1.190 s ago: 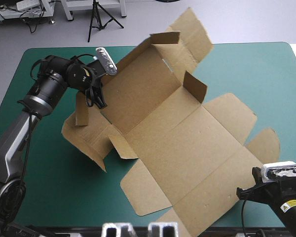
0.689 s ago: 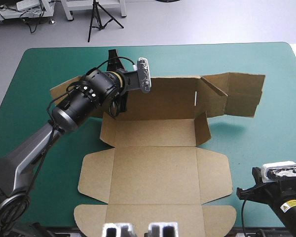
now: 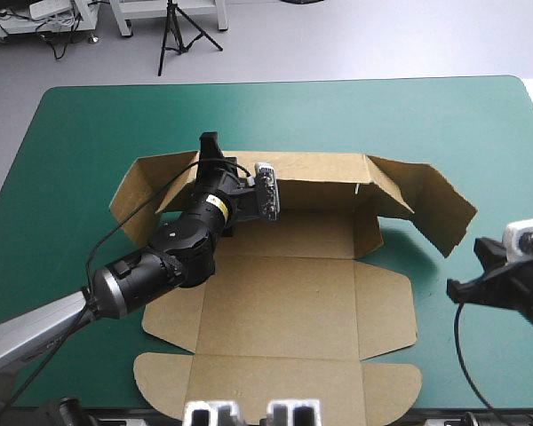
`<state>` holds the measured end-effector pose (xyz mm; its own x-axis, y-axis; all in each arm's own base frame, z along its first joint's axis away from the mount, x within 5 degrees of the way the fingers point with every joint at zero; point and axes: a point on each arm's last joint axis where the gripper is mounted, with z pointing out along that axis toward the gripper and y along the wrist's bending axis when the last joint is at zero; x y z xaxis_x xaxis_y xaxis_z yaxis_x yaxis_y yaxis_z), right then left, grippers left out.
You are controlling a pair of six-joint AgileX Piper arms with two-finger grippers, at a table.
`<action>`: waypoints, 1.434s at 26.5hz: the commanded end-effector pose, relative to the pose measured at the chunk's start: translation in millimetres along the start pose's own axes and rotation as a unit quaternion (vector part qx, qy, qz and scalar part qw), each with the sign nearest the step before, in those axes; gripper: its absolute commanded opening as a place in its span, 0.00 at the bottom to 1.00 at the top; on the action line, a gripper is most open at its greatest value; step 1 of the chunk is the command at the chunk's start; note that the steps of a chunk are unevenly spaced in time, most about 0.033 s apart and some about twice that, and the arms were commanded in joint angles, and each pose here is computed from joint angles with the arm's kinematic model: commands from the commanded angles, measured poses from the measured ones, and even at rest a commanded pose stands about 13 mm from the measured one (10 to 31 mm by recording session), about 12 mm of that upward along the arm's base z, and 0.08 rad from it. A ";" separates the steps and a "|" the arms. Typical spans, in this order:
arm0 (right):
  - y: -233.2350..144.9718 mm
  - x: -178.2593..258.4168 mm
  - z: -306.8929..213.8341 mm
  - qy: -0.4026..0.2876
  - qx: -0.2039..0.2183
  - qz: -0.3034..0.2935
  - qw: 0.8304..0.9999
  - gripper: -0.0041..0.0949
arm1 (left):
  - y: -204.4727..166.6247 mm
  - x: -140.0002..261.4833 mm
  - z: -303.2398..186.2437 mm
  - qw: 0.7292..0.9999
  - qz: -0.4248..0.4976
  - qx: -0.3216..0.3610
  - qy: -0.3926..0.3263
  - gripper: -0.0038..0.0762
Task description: Fold the box
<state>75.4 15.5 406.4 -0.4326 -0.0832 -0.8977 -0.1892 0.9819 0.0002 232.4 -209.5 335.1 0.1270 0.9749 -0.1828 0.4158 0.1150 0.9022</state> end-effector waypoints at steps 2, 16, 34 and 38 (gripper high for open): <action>-2.8 -64.3 7.4 -0.039 -0.020 -0.012 0.999 0.02 | 17.6 -1.3 -13.4 0.998 -0.039 -0.047 -0.029 0.04; -18.3 -152.3 147.9 0.076 -0.136 0.014 0.988 0.02 | 17.2 -1.3 -12.9 0.998 -0.045 -0.046 -0.028 0.04; -29.7 -88.0 230.0 0.266 -0.162 0.000 0.950 0.02 | 17.7 0.5 -12.9 0.996 -0.071 -0.049 -0.020 0.04; -28.1 -72.9 231.2 0.275 -0.167 0.001 0.947 0.02 | 18.0 3.6 -12.9 0.996 -0.073 -0.052 -0.003 0.04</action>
<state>328.6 31.6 350.3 -0.8555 -0.2500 -0.4534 -0.3858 0.8918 0.2363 232.6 -208.0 332.1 0.0673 0.9550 -0.2889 0.4075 0.2380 0.8816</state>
